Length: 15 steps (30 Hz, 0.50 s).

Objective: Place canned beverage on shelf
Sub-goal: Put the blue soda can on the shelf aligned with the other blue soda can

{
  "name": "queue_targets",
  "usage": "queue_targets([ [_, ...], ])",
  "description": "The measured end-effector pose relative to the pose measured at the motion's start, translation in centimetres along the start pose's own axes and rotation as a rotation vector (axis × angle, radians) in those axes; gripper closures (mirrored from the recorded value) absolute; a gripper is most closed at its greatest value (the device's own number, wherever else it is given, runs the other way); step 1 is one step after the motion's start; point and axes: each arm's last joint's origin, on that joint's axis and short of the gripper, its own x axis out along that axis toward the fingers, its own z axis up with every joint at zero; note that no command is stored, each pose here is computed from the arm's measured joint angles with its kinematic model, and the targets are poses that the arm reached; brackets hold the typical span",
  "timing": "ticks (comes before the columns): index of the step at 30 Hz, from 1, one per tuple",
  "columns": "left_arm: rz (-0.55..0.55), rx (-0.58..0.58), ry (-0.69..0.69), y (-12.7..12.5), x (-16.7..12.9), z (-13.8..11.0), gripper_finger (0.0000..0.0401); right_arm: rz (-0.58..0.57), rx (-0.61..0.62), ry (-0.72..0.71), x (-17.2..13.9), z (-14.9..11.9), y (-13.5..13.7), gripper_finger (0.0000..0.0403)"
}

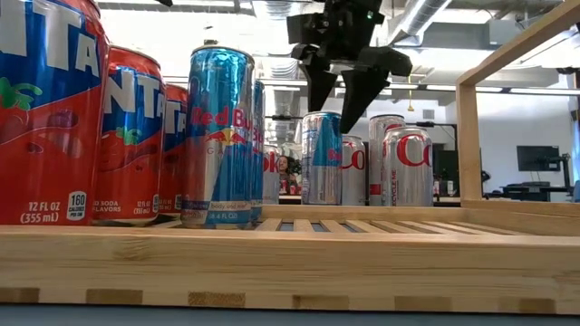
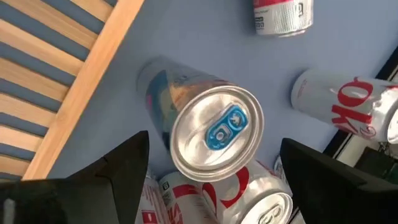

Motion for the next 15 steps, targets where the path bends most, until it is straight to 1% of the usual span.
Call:
queue_targets([
  [5, 0.0, 0.0, 0.0, 0.0, 0.0, 0.0, 0.011, 0.059, -0.019, -0.054, 0.03, 0.18, 0.04, 0.0074],
  [8, -0.001, 0.0, 0.0, -0.01, 0.0, 0.0, 0.011, 0.063, -0.036, -0.083, 0.01, 0.39, -0.03, 0.0074],
  [15, -0.002, 0.001, -0.001, -0.01, 0.0, 0.01, 0.011, 0.068, -0.048, -0.076, 0.24, 0.06, -0.39, 0.0075],
])
